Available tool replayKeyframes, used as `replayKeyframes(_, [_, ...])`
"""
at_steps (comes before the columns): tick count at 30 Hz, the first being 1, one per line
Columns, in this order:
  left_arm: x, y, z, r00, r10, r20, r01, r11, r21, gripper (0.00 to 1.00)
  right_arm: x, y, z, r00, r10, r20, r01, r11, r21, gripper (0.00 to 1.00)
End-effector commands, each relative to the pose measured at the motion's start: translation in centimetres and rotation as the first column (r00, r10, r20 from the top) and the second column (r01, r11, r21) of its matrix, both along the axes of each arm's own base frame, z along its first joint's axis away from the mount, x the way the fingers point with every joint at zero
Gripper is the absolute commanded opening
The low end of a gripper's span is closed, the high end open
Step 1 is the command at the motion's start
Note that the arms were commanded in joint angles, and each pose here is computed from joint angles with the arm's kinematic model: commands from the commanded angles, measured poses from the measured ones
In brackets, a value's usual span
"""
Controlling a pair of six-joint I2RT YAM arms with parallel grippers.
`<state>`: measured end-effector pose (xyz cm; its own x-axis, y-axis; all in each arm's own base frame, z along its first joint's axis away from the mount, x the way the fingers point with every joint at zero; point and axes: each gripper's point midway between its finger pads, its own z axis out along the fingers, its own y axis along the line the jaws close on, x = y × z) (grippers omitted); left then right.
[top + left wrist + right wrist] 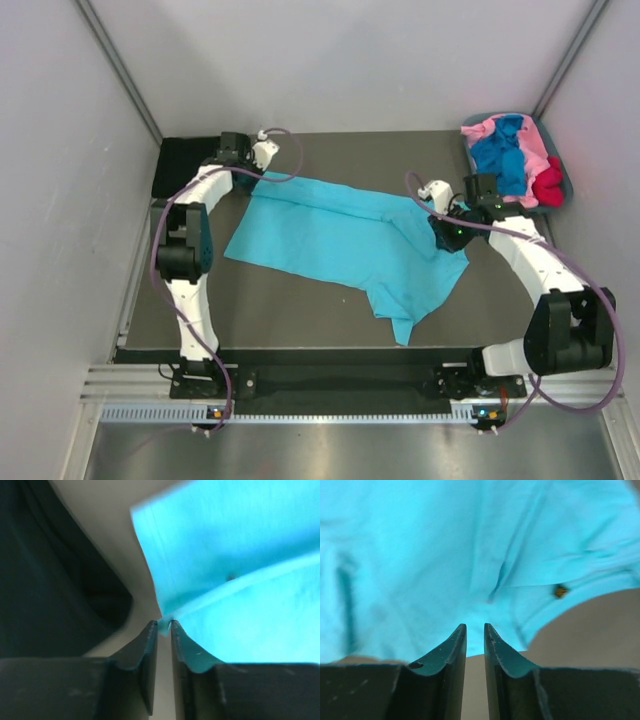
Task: Fold and stack the t-shirts
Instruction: Fold the tshirt
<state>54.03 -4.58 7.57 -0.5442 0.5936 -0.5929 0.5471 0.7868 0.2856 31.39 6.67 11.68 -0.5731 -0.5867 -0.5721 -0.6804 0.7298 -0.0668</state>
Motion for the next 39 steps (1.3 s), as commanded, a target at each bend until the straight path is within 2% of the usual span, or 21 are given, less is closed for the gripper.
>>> replayKeyframes(1, [-1.1,1.7,4.2,0.995,0.069,0.075,-0.069,0.998,0.003,0.27,-4.5,3.4,1.2,0.988,0.136,-0.072,-0.125,0.983,0.132,0.24])
replayKeyframes(2, [-0.8,1.8,6.2,0.987,0.071,0.142,-0.072,0.997,-0.004,0.30,-4.8,3.6,1.8,0.988,0.145,-0.058,-0.136,0.980,0.143,0.26])
replayKeyframes(3, [-0.9,1.8,6.2,0.984,0.073,0.160,-0.073,0.997,-0.006,0.35,-4.7,3.5,2.0,0.988,0.145,-0.048,-0.137,0.981,0.140,0.28])
replayKeyframes(6, [0.7,0.8,8.8,0.965,0.054,0.258,-0.043,0.998,-0.049,0.40,-2.6,3.5,3.1,0.991,0.130,0.013,-0.131,0.983,0.126,0.27])
replayKeyframes(12, [2.3,-1.7,5.9,0.991,0.029,0.128,-0.020,0.997,-0.069,0.38,2.5,3.7,2.6,0.995,0.096,0.033,-0.099,0.990,0.104,0.23])
replayKeyframes(14, [2.4,-2.4,3.6,0.998,0.024,0.052,-0.020,0.996,-0.082,0.35,4.3,3.4,1.6,0.997,0.080,0.015,-0.081,0.994,0.077,0.22])
replayKeyframes(16, [2.6,-3.0,3.4,1.000,0.019,0.010,-0.018,0.994,-0.111,0.33,6.1,3.4,1.8,0.997,0.072,0.031,-0.074,0.995,0.069,0.22])
replayKeyframes(24, [2.8,-3.9,1.5,0.997,0.061,-0.045,-0.068,0.982,-0.178,0.29,11.6,3.8,-0.1,0.999,0.032,0.016,-0.033,0.997,0.068,0.32])
replayKeyframes(29, [2.4,-3.9,2.0,0.997,0.057,-0.044,-0.064,0.980,-0.188,0.29,12.7,3.4,-2.2,0.999,0.029,-0.031,-0.027,0.999,0.045,0.33])
replayKeyframes(39, [1.9,-4.2,2.7,0.997,0.060,-0.045,-0.068,0.975,-0.212,0.29,12.3,3.6,-4.9,0.993,0.045,-0.109,-0.040,0.998,0.046,0.35])
